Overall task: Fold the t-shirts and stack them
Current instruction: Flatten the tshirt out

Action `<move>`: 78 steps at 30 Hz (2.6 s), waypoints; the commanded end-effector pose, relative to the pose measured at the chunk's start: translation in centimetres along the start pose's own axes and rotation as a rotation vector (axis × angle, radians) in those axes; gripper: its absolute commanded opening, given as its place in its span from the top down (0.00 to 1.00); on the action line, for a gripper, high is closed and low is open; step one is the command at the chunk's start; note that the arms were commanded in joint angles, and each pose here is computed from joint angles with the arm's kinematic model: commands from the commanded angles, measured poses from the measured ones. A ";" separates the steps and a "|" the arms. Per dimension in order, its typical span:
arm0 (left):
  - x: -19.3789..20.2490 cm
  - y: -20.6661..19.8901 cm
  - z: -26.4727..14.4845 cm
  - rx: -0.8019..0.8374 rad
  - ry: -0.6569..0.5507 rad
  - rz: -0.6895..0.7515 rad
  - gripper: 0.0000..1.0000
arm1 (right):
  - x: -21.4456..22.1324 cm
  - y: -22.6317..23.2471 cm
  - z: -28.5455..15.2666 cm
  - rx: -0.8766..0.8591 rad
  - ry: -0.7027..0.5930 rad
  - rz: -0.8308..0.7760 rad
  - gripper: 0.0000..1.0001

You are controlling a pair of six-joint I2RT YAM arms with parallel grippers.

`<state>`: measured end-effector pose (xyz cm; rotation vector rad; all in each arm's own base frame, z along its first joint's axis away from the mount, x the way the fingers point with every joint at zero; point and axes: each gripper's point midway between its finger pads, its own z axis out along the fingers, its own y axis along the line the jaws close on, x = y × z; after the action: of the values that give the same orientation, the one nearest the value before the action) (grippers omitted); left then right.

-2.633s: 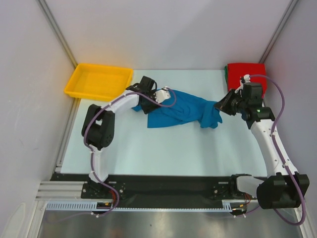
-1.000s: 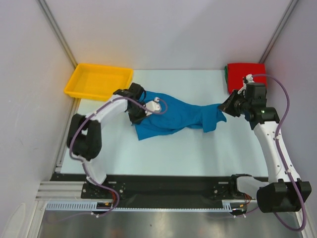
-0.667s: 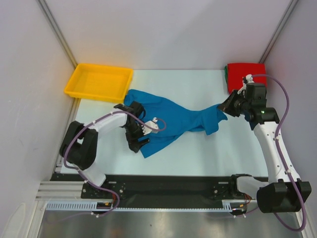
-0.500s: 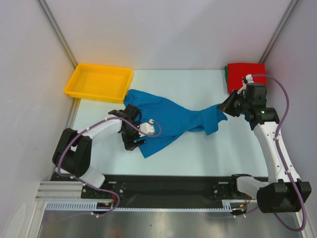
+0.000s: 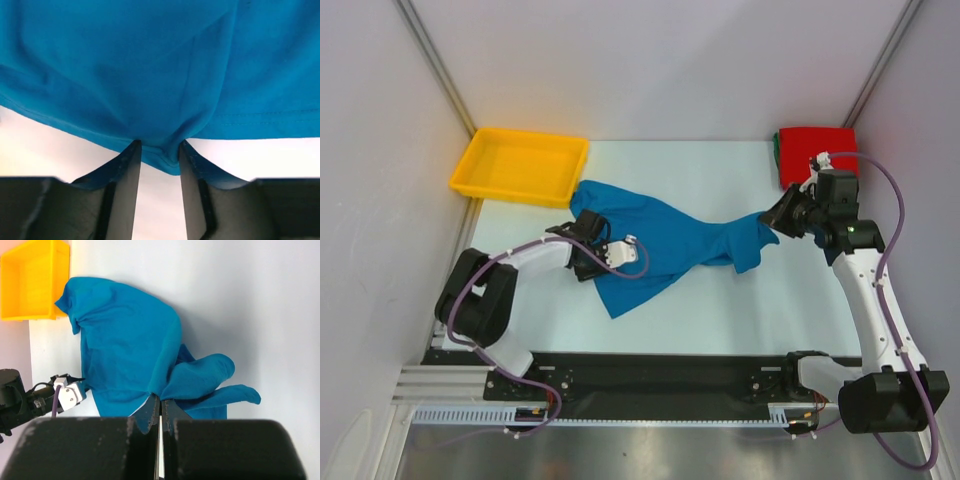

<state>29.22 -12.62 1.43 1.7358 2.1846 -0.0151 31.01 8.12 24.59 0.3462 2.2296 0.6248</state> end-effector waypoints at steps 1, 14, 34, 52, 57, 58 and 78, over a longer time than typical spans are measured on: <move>2.6 -2.0 1.7 0.079 0.070 0.004 0.64 | -1.1 0.7 -1.2 -0.022 -0.058 -0.025 1.00; -1.2 1.8 -21.0 -0.046 -0.150 -0.196 1.00 | -2.1 -0.8 -10.4 0.164 -0.041 0.008 1.00; -11.0 33.0 -45.9 -1.163 -0.800 -0.582 1.00 | -36.9 14.6 -4.1 -0.525 -0.684 0.060 1.00; -8.8 20.3 -24.8 -0.604 -0.552 -0.253 1.00 | -17.8 -1.2 0.0 -0.135 -0.398 0.183 1.00; -2.7 8.4 -15.4 -0.311 -0.378 -0.220 0.99 | -0.1 -7.2 0.2 0.052 -0.150 0.300 1.00; -1.8 6.8 -14.5 -0.278 -0.357 -0.211 1.00 | 2.8 -7.8 0.1 0.076 -0.087 0.347 1.00; 6.6 -6.3 -8.6 -0.044 -0.036 -0.231 1.00 | 13.4 -11.1 -0.7 0.188 0.023 0.502 1.00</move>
<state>17.07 -5.74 6.29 1.5182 2.3426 -0.1201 18.39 4.66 10.31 1.0701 2.3115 0.6501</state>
